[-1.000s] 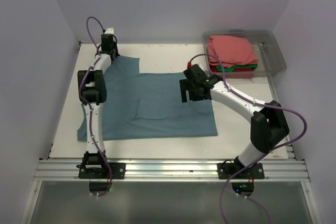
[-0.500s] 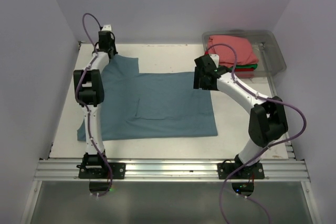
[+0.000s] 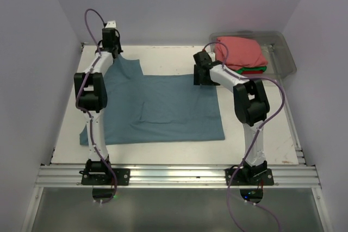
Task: Fold and stack the t-shirts
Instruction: Grap the side of the flattened tshirt furthest away from the robot with both arms
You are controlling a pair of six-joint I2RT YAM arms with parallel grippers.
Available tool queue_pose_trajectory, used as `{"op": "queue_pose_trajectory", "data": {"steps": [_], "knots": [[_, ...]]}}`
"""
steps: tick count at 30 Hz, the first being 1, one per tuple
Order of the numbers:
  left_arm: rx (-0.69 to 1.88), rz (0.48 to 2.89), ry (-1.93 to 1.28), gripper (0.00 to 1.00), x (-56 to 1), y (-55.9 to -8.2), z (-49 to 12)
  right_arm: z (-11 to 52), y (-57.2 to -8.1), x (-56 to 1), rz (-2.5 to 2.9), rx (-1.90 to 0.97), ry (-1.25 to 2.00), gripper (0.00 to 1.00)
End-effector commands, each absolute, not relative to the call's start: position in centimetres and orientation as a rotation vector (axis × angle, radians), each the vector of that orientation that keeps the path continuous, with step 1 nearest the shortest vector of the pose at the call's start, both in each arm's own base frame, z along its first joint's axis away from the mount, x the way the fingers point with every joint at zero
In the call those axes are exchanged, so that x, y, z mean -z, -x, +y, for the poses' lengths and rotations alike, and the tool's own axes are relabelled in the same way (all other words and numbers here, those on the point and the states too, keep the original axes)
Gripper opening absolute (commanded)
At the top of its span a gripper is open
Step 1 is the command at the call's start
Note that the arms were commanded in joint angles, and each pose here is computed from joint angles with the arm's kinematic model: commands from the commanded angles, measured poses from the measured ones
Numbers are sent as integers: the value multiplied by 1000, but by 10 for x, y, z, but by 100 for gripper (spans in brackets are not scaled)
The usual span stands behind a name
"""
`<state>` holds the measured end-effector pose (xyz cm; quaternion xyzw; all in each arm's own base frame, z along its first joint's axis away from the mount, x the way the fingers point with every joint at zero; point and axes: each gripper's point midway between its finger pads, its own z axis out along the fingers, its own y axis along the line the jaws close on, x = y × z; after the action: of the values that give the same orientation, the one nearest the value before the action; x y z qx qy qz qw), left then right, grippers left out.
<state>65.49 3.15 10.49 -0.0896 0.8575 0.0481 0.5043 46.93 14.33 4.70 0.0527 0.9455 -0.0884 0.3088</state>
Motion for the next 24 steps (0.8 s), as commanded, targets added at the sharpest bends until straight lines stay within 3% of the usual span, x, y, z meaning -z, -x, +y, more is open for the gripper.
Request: {"op": "queue_pose_trajectory", "data": {"steps": [1,11,24], "knots": [[-136,2019,241,0,-133,-653,36,160,-491,-64,2465,152,-34,83],[-239,2057,311,0,-113,-622,73,169,-496,-80,2454,114,42,83],[-355,1961,520,0,-150,-578,149,182,-526,-88,2480,126,91,86]]}}
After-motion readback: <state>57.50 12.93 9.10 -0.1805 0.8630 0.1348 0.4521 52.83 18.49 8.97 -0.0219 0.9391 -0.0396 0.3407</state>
